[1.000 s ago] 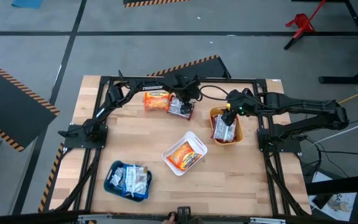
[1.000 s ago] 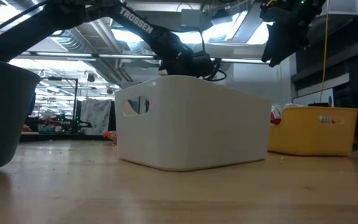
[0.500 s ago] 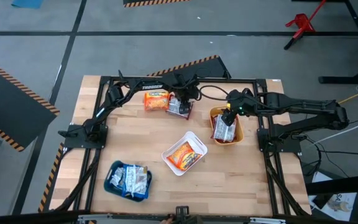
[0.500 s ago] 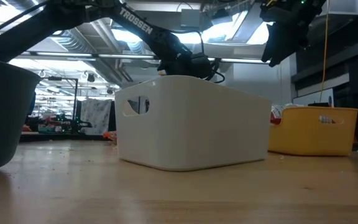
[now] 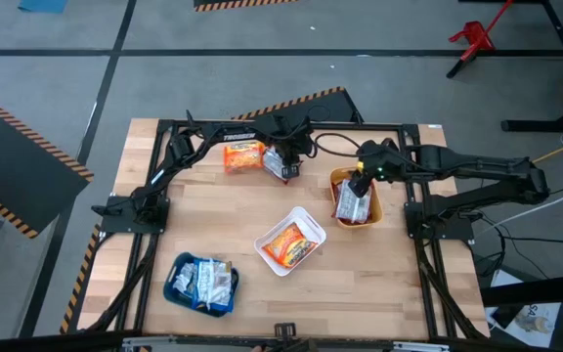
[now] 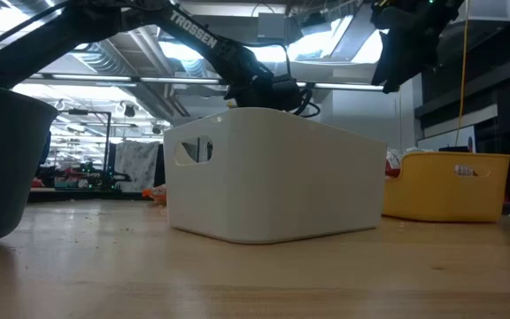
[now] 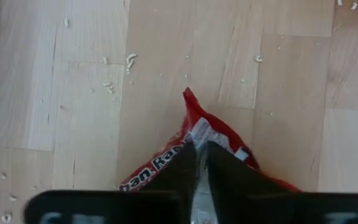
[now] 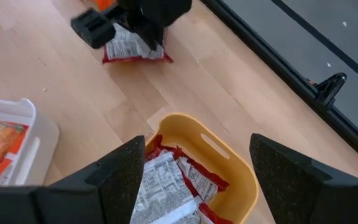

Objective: Sort Maruchan noodles
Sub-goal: Put the red noodle pack into the yellow bin

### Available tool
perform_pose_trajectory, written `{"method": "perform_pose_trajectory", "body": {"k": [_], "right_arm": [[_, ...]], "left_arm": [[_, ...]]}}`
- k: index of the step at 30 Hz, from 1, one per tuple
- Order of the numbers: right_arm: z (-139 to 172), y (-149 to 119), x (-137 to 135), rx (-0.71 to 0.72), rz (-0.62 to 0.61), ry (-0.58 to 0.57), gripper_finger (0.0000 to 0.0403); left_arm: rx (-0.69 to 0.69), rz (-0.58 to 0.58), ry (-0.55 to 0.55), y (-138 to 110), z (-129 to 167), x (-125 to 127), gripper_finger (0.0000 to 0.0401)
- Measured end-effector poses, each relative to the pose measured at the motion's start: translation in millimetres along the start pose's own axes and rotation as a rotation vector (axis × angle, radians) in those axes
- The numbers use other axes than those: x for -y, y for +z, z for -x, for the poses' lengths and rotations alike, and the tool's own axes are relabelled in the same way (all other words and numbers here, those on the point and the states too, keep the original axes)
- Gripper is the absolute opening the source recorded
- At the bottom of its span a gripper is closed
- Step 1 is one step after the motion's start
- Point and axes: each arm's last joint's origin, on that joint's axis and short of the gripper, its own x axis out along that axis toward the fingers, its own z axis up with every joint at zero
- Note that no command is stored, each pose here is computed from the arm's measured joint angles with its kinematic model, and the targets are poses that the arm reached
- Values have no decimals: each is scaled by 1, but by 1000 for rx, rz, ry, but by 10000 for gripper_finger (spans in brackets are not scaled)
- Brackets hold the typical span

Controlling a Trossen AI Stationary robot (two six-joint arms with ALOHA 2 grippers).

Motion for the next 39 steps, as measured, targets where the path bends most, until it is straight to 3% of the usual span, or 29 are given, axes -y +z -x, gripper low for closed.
{"method": "perform_pose_trajectory", "body": {"k": [3,12,24,39], "right_arm": [[6,2,1,23,-11,20,277],[53,20,14,188,-78,88,277],[92,16,36,346,-147,62,277],[99,9,43,342,-121,29,277]], "left_arm": [[1,25,5,0,1,0,6],[-6,95,5,1,5,2,1],[148,151,23,46,57,15,0],[414,69,-18,97,124,77,0]]}}
